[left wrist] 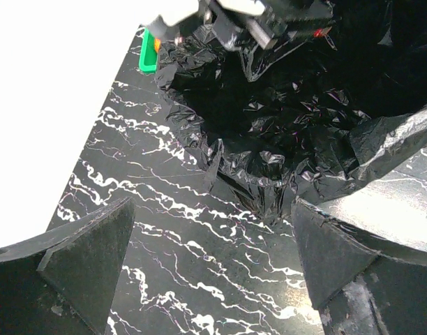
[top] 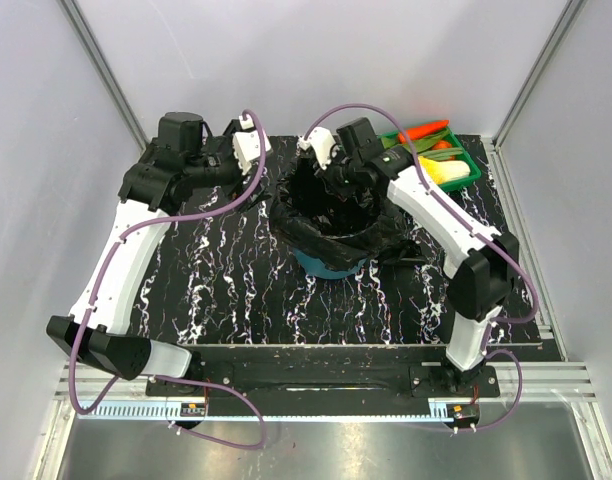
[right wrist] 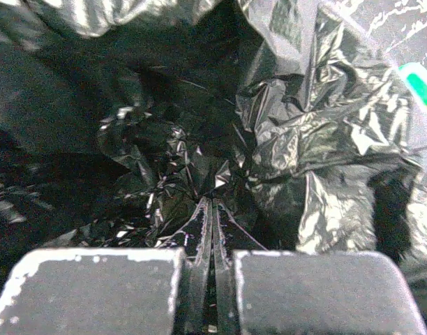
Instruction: Put the trash bags into the trash bin
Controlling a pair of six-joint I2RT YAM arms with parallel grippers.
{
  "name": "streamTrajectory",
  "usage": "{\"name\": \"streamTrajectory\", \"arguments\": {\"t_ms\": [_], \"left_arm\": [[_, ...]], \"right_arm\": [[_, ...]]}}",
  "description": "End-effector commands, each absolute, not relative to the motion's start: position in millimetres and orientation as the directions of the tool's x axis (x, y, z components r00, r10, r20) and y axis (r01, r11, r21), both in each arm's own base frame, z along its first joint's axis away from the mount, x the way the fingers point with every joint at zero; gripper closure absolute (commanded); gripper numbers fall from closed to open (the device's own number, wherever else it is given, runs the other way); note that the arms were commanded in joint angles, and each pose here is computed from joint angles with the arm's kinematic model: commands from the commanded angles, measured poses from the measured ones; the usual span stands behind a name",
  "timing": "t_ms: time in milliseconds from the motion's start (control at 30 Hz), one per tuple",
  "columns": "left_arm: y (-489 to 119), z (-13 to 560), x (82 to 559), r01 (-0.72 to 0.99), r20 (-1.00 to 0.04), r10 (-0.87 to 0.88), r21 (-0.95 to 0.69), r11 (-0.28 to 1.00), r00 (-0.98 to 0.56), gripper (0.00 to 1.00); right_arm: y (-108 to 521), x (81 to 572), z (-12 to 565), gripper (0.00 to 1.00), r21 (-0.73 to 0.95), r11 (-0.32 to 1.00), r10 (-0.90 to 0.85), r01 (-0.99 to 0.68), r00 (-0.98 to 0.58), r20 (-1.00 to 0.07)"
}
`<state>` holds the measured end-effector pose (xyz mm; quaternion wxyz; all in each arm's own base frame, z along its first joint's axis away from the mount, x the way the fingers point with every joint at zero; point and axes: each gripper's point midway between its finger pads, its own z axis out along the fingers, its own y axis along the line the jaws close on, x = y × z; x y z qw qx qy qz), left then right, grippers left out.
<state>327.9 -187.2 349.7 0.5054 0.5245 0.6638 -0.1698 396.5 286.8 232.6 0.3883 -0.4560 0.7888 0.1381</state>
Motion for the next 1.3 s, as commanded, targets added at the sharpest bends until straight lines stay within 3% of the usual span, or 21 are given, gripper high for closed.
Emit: {"name": "streamTrajectory", "arguments": {"t_ms": [0,600,1000,1267], "left_arm": [[-187,362,335,0.843,-0.855,0.509,0.346,0.411,0.103,0.01],[-184,346,337,0.843,-0.848,0.524,0.339,0.417,0.082,0.01],[-185,337,335,0.848,-0.848,0.524,0.331,0.413,0.075,0.01],[-183,337,333,0.844,-0.845,0.529,0.342,0.413,0.083,0.01]], "right_arm": [[278,420,220,1.00,-0.250,0.581,-0.659,-0.774,-0.268,-0.703],[265,453,179,1.00,-0.432,0.579,-0.717,-0.691,-0.179,-0.674],[254,479,201,1.00,-0.543,0.636,-0.698,-0.548,-0.108,-0.708],[258,472,203,1.00,-0.529,0.620,-0.697,-0.579,-0.097,-0.711]]}}
